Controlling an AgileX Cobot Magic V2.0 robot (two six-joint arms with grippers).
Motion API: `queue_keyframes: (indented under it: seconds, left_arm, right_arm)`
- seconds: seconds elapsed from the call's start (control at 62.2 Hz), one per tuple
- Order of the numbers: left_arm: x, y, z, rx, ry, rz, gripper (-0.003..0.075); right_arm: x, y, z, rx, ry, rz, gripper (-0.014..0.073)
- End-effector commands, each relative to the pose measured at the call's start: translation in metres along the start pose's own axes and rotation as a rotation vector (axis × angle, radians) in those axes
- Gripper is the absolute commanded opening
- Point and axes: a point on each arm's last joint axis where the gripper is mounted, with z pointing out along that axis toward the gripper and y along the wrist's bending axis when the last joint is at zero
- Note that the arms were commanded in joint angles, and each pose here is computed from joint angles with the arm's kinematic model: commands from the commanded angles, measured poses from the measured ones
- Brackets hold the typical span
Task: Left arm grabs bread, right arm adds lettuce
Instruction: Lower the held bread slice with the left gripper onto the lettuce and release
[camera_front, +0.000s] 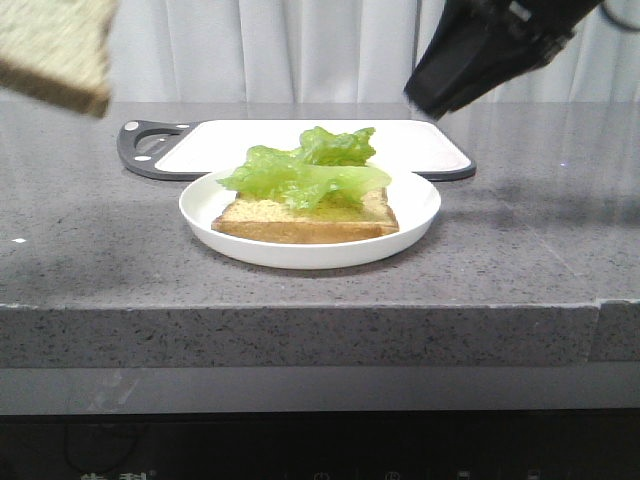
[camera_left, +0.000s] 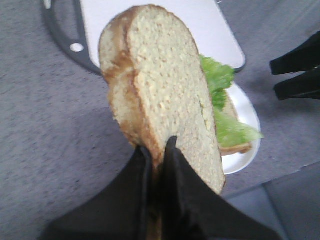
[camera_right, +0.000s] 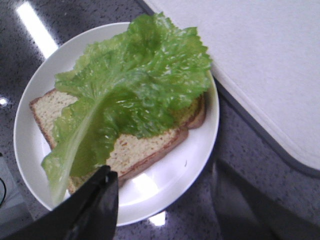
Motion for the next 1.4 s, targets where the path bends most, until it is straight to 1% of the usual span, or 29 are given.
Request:
queue_keyframes:
  seconds: [0.0, 0.064, 0.097, 0.225, 0.354, 0.466, 0.563, 0.66, 0.853, 0.981, 1.174, 1.206, 1.271, 1.287, 1.367, 1.383]
  left_arm:
    - [-0.018, -0.01, 0.002, 0.121, -0.113, -0.027, -0.002]
    - [-0.022, -0.012, 0.013, 0.186, -0.112, -0.036, -0.002]
    - [-0.025, -0.014, 0.019, 0.243, -0.119, -0.057, -0.002]
    - [-0.032, -0.016, 0.042, 0.392, -0.112, -0.077, -0.002]
    - [-0.04, -0.009, 0.071, 0.455, -0.069, -0.12, -0.002]
    - [-0.045, -0.001, 0.098, 0.49, -0.016, -0.157, -0.002]
    - [-0.048, 0.005, 0.119, 0.522, 0.029, -0.2, -0.002]
    - [-0.049, 0.012, 0.142, 0.543, 0.083, -0.231, -0.002]
    - [-0.042, 0.019, 0.172, 0.568, 0.158, -0.284, -0.002]
    - [-0.036, 0.022, 0.186, 0.576, 0.2, -0.306, -0.002]
    - [-0.033, 0.023, 0.188, 0.583, 0.215, -0.31, -0.0014]
    - [-0.033, 0.023, 0.188, 0.59, 0.218, -0.308, 0.0003]
    - [-0.033, 0.023, 0.188, 0.593, 0.223, -0.305, 0.0083]
    - [-0.032, 0.023, 0.188, 0.592, 0.224, -0.303, 0.0119]
    - [-0.032, 0.023, 0.188, 0.588, 0.231, -0.294, 0.0254]
    - [-0.031, 0.023, 0.188, 0.587, 0.232, -0.292, 0.0293]
  right_arm:
    - [-0.016, 0.019, -0.043, 0.064, -0.104, 0.086, 0.0435]
    - [-0.015, 0.03, -0.061, 0.081, -0.13, 0.125, 0.0436]
    - [-0.012, 0.038, -0.071, 0.086, -0.138, 0.143, 0.0436]
    - [0.002, 0.062, -0.096, 0.095, -0.176, 0.127, 0.0435]
    - [0.021, 0.08, -0.112, 0.106, -0.205, 0.11, 0.0435]
    - [0.034, 0.089, -0.118, 0.117, -0.219, 0.104, 0.0435]
    - [0.042, 0.092, -0.118, 0.122, -0.215, 0.106, 0.0435]
    - [0.047, 0.091, -0.114, 0.121, -0.202, 0.116, 0.0435]
    - [0.054, 0.087, -0.106, 0.138, -0.189, 0.129, 0.0435]
    - [0.054, 0.086, -0.106, 0.147, -0.185, 0.124, 0.0435]
    - [0.054, 0.085, -0.106, 0.153, -0.184, 0.121, 0.0435]
    - [0.054, 0.085, -0.106, 0.153, -0.184, 0.121, 0.0435]
    - [0.054, 0.085, -0.106, 0.153, -0.184, 0.121, 0.0435]
    - [0.054, 0.085, -0.106, 0.153, -0.184, 0.121, 0.0435]
    - [0.054, 0.085, -0.106, 0.154, -0.184, 0.12, 0.0435]
    - [0.054, 0.085, -0.106, 0.155, -0.183, 0.12, 0.0435]
